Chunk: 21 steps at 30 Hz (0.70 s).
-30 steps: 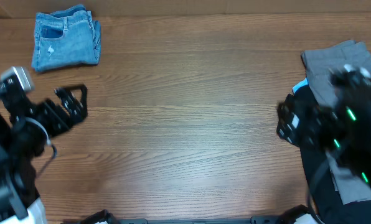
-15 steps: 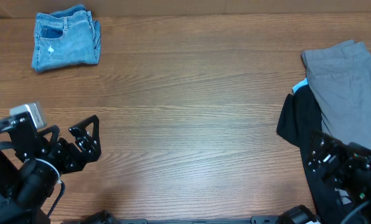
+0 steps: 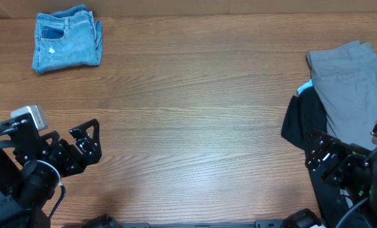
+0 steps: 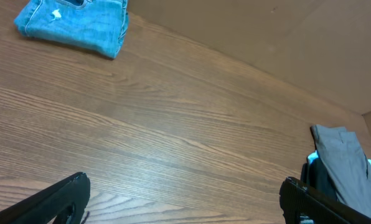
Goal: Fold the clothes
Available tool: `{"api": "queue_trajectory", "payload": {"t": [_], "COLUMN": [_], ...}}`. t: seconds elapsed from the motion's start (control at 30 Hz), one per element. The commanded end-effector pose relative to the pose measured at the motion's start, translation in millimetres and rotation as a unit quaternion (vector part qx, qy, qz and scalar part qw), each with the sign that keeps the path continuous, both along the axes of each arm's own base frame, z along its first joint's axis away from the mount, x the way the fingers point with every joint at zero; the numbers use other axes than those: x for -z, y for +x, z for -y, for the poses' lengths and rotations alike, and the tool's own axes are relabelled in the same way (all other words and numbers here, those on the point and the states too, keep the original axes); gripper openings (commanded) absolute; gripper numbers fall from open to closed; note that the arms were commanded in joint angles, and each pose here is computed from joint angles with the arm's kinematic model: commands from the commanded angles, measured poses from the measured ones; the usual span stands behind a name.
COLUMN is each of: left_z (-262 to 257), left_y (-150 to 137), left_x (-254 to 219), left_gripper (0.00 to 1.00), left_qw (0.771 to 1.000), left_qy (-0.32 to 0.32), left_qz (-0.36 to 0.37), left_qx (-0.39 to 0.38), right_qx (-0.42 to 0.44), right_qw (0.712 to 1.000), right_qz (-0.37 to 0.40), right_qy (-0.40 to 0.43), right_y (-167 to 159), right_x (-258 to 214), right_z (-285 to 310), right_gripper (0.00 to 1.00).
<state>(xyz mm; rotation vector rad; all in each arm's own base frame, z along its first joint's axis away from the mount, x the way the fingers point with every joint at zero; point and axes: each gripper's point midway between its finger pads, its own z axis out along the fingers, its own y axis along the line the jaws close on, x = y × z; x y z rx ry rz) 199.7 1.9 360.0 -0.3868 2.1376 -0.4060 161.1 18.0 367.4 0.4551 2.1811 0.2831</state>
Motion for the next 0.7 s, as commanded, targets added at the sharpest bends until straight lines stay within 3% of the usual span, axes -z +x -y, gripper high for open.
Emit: {"api": "queue_trajectory", "payload": {"t": [0.0, 0.67], "left_z": [0.0, 0.1], "left_y": [0.0, -0.1], "left_x": [-0.7, -0.4], "left_gripper": [1.0, 1.0], "left_qw": [1.0, 1.0], "left_qy": [0.015, 0.015], "left_qz": [0.003, 0.002], "left_qx": [0.008, 0.008], "right_qx": [0.006, 0.006], "right_qw": [1.0, 1.0], "right_qz": [0.003, -0.009], "right_qy": [-0.004, -0.009], "right_y": [1.1, -2.5], "right_x": [-0.3, 4.6], "right_z": [2.1, 3.8], "right_gripper": [1.0, 1.0]}}
